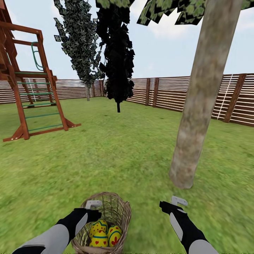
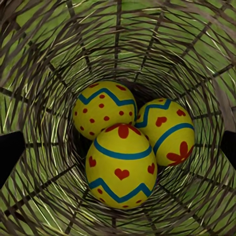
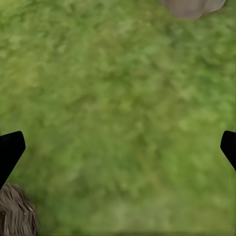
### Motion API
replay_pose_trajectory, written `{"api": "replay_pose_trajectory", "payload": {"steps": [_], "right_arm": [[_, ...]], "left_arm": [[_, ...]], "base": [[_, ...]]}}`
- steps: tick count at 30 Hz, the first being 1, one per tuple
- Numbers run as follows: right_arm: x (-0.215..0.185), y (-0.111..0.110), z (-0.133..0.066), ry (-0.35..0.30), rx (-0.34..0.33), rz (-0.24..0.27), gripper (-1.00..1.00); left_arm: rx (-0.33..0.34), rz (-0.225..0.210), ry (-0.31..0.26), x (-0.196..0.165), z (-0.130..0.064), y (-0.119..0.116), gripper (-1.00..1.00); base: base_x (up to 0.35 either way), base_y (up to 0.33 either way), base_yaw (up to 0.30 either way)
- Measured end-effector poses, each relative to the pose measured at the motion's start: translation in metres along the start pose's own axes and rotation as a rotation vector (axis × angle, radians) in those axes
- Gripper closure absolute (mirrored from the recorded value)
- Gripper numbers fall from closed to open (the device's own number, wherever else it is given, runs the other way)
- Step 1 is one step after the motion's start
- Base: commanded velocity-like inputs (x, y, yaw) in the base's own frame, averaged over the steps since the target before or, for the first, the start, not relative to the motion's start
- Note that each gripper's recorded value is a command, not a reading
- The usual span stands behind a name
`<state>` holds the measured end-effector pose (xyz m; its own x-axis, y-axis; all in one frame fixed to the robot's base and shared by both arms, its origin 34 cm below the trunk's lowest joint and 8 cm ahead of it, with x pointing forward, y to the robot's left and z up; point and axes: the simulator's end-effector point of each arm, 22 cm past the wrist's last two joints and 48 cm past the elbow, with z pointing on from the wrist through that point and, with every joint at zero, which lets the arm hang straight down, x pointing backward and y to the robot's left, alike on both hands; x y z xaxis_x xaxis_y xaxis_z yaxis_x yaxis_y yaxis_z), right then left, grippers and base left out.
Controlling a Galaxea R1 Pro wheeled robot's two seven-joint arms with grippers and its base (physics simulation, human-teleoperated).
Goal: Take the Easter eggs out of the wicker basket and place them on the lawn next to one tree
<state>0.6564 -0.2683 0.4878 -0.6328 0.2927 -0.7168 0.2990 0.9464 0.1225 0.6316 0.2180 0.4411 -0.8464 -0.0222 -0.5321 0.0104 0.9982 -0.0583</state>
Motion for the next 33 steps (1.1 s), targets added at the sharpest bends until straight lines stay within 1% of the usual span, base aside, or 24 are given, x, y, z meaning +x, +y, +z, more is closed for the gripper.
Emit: {"api": "replay_pose_trajectory", "payload": {"steps": [14,33], "right_arm": [[0.026,-0.006,0.016,0.000,0.000,0.000,-1.00],[0.026,-0.005,0.016,0.000,-0.002,0.000,-1.00]], "left_arm": [[0.000,0.000,-0.002,0.021,0.022,0.002,-1.00],[0.000,0.000,-0.001,0.021,0.022,0.002,-1.00]], "base": [[0.000,0.000,0.000],[0.001,0.000,0.000]]}}
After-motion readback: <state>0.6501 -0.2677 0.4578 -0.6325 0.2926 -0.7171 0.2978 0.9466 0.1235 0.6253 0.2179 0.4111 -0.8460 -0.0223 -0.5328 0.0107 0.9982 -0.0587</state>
